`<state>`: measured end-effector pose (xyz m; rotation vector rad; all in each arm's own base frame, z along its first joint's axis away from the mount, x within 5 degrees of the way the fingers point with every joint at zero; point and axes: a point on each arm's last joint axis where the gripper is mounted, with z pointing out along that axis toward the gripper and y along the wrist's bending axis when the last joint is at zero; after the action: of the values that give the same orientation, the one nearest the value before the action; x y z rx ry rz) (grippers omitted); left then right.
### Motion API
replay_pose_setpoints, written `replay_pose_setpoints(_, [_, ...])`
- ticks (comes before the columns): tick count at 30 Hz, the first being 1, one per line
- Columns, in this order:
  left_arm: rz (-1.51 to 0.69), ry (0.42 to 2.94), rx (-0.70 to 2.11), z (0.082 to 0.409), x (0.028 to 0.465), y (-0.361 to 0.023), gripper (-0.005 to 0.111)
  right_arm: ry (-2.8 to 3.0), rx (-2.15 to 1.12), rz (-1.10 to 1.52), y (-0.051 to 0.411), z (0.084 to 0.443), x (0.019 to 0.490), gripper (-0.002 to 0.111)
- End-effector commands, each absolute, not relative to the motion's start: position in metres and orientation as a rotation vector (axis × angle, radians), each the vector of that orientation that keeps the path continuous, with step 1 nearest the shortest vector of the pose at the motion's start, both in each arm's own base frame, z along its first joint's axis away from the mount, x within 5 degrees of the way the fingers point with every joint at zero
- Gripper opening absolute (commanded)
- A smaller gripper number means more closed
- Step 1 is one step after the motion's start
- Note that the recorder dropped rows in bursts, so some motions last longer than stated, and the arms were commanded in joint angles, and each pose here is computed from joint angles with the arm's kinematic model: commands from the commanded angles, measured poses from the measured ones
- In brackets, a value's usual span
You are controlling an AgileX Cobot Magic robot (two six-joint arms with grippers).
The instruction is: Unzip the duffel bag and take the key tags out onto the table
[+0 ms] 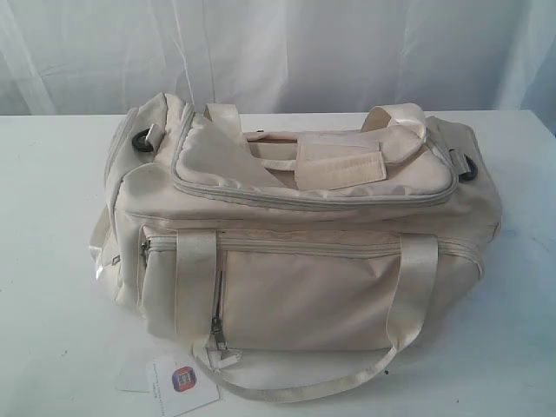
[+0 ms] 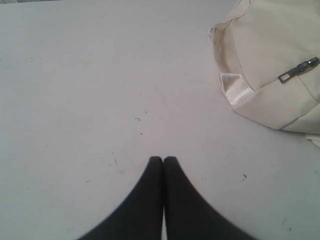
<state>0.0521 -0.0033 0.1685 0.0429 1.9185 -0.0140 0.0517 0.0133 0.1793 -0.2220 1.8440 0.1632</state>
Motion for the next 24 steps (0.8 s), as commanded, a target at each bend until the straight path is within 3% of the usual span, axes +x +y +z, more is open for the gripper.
replay_pose_setpoints(1, [-0.024,1.917,0.032,0.168,0.052,-0.004,0.000,1.822,-0.225,0.148,0.013,0.182,0.052,0.000])
replay_pose_setpoints(16, [-0.021,1.908,0.033,0.168,0.052,-0.003,0.000,1.822,-0.225,0.148,0.013,0.182,0.052,0.000])
replay_pose_setpoints(24, [-0.021,1.781,0.045,0.230,0.043,-0.004,0.000,1.822,-0.225,0.148,0.013,0.182,0.052,0.000])
